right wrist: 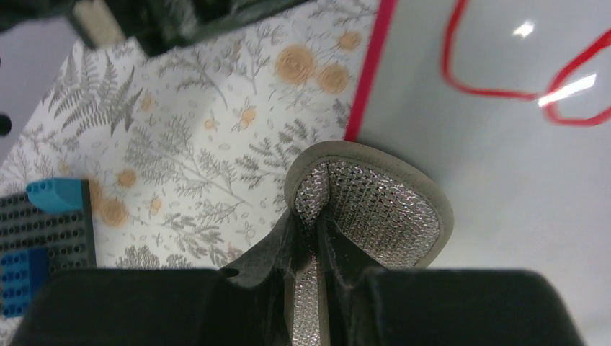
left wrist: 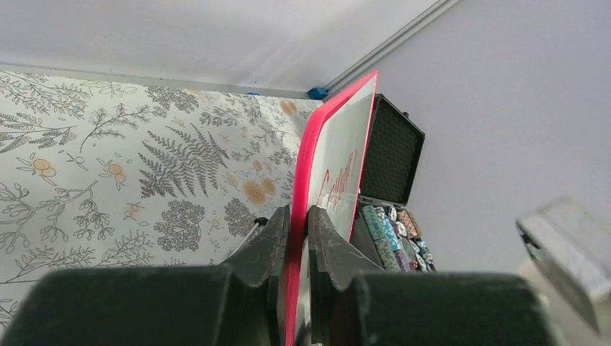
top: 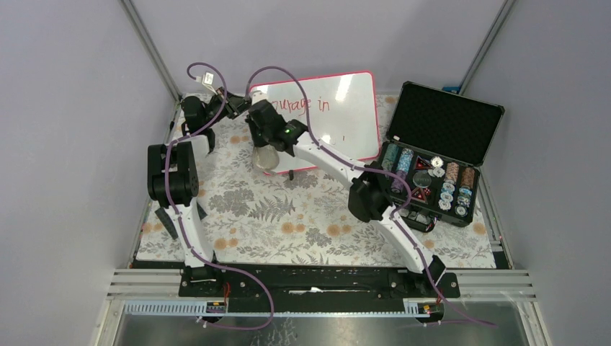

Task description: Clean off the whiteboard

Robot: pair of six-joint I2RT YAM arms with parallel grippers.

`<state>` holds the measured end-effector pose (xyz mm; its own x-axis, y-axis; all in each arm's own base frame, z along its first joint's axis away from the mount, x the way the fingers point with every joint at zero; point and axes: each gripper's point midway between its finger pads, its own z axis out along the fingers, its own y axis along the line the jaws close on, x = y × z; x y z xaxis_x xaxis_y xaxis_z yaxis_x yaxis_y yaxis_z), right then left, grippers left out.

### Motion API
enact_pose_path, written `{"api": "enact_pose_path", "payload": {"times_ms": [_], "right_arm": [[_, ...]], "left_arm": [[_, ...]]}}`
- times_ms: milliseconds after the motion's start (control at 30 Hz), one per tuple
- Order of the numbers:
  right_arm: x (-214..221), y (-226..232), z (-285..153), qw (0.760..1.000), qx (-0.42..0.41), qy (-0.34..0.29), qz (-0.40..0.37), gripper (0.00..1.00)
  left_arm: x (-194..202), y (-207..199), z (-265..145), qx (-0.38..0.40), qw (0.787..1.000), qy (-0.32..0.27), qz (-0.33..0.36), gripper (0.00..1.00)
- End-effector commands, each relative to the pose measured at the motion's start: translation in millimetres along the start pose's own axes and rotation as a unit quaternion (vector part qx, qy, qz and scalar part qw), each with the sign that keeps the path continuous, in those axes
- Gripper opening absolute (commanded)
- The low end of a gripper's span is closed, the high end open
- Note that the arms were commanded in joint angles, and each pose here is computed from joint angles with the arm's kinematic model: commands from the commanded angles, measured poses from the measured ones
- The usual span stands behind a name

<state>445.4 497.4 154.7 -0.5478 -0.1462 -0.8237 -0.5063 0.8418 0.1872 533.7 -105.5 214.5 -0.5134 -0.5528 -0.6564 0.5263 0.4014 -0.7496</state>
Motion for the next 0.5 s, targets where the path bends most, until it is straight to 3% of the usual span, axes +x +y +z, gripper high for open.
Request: {"api": "enact_pose_path", "payload": {"times_ms": [0, 233, 467], "right_arm": [[-0.1, -4.8, -5.8, 1.000, 0.006, 0.009, -0.011, 0.00], [-5.2, -71.0, -25.4, 0.997, 0.071, 0.000, 0.009, 0.00], [22.9, -179.7, -45.8, 0.987, 0.146, 0.006, 0.068, 0.00]], "left_arm": [[-1.0, -30.4, 6.7, 0.025, 0.999, 0.010, 0.029, 0.00], [-1.5, -28.7, 7.0, 0.022, 0.999, 0.011, 0.030, 0.00], [1.2, -26.7, 8.2, 0.013, 0.999, 0.017, 0.034, 0.00]]}}
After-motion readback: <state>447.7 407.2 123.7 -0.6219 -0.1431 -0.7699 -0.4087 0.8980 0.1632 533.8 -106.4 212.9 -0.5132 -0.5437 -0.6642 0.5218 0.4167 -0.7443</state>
